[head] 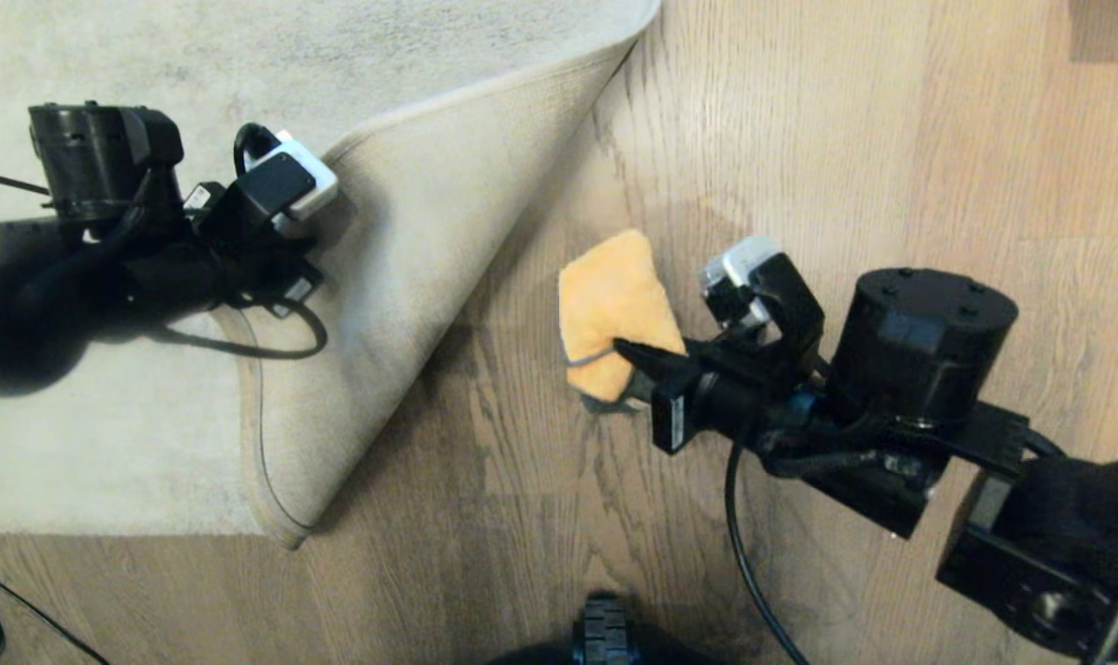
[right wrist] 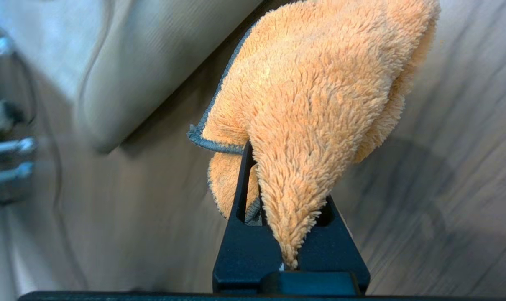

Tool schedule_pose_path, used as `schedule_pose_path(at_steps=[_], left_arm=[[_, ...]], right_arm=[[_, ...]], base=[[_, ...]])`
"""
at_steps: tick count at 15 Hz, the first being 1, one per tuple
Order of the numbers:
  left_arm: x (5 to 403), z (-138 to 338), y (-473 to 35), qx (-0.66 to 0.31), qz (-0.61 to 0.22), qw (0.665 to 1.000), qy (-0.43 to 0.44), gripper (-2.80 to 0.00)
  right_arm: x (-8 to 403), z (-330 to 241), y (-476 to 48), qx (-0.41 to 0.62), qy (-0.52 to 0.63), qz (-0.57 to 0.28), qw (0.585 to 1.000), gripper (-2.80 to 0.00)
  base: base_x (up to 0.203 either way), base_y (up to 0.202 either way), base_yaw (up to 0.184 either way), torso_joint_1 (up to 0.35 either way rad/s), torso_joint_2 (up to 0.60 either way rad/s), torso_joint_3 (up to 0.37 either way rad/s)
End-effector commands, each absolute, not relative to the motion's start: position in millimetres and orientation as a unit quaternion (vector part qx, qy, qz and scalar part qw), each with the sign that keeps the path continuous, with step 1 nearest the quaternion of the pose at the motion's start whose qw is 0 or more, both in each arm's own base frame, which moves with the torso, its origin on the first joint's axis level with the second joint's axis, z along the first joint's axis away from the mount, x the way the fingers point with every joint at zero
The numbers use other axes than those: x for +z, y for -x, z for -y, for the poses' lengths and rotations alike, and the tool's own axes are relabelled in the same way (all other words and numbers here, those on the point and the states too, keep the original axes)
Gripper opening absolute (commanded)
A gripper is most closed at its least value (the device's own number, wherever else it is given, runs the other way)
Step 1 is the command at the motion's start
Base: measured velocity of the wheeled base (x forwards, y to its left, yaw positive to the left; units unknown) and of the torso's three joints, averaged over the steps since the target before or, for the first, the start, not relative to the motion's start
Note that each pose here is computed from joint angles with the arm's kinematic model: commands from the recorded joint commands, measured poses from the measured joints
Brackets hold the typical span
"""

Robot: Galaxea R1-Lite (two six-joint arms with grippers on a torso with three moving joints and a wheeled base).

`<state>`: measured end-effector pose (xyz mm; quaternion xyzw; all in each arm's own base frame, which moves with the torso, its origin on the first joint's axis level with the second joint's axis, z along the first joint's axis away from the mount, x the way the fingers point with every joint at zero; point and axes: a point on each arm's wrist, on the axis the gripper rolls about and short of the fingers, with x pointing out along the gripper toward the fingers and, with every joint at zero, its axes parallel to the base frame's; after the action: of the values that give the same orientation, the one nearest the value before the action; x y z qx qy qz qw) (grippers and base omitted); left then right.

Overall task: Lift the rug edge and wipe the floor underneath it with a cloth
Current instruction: Wipe the floor under the carpet with a rag

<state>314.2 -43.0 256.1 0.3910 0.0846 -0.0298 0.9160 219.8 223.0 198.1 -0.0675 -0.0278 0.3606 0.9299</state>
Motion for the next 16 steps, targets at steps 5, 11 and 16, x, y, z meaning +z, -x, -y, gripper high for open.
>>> schedule_pose_path(at_steps=[5, 11, 16], left_arm=[[250, 45, -314, -0.035, -0.092, 0.914, -0.394, -2.8], [244, 42, -310, -0.036, -0.104, 0.913, -0.393, -2.8], [240, 41, -307, -0.036, -0.111, 0.915, -0.387, -2.8]], right_arm=[[171, -261, -244, 0.373, 0.046, 0.019, 0.926, -2.8], [150, -295, -281, 0.367, 0.011, 0.012, 0.93, -2.8], [164, -291, -314, 0.337, -0.009, 0.042, 0.941, -2.8]], base=[[0.0, 0.0, 0.0, 0.0, 0.0, 0.0], [0.0, 0.0, 0.0, 0.0, 0.0, 0.0], [0.0, 0.0, 0.0, 0.0, 0.0, 0.0]])
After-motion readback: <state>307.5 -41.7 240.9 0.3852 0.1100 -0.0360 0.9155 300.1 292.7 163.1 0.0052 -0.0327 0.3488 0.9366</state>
